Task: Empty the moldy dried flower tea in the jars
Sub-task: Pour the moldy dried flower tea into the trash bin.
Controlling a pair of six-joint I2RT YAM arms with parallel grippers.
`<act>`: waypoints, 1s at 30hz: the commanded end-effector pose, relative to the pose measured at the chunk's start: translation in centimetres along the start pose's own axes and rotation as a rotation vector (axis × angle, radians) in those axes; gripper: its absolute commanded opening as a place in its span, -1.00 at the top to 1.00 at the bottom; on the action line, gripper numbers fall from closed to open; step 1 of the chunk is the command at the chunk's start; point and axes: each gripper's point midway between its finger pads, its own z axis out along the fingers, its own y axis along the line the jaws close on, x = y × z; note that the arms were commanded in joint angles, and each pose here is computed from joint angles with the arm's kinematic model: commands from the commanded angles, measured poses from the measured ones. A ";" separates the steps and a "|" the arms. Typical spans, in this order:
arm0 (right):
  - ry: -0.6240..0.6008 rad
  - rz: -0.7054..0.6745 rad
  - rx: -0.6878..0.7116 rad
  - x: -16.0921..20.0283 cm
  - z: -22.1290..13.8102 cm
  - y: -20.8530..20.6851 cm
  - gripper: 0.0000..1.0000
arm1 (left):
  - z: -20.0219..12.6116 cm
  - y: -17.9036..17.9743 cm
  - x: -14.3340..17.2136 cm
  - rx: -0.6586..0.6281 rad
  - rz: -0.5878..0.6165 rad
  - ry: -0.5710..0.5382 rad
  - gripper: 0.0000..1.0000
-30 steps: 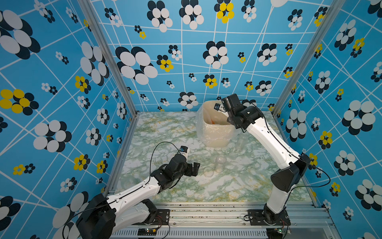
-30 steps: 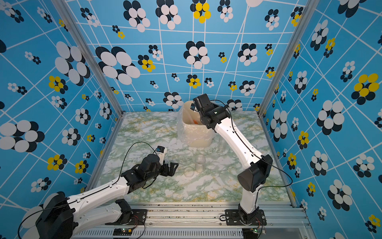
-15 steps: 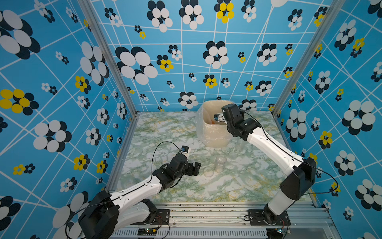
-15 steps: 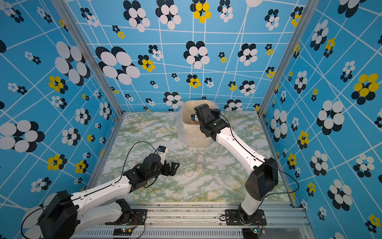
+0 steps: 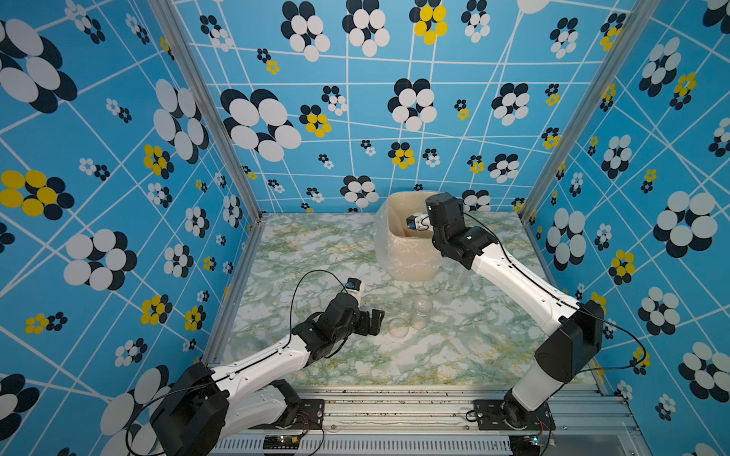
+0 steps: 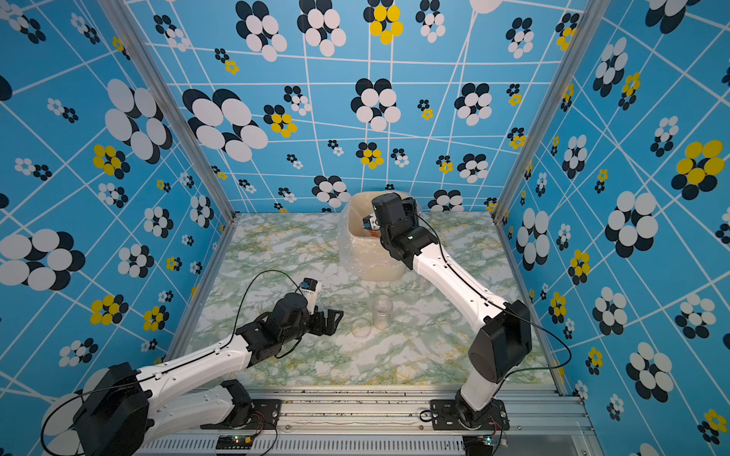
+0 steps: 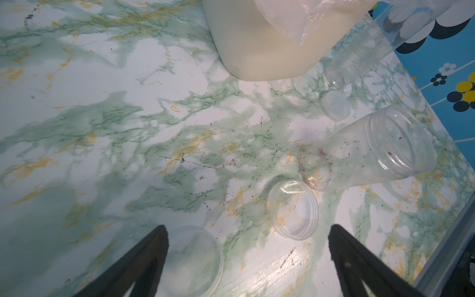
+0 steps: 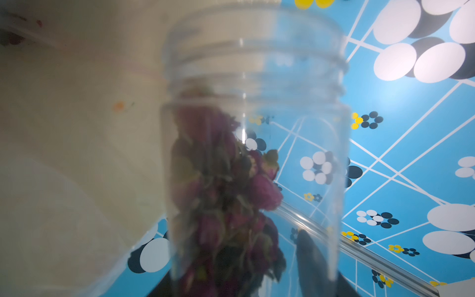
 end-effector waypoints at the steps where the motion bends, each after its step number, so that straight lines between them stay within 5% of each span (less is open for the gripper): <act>1: 0.001 -0.045 0.019 0.2 -0.3 -0.9 1.00 | 0.0 -0.1 -0.2 0.015 -0.011 -0.012 -0.99; 16: -0.052 -0.296 -0.027 -0.2 -0.6 -0.2 1.00 | 0.2 0.1 -0.1 0.019 -0.016 -0.015 -0.99; 30: -0.070 -0.388 -0.087 0.3 -1.1 -0.7 1.00 | 0.4 0.3 0.0 0.032 -0.036 -0.031 -0.99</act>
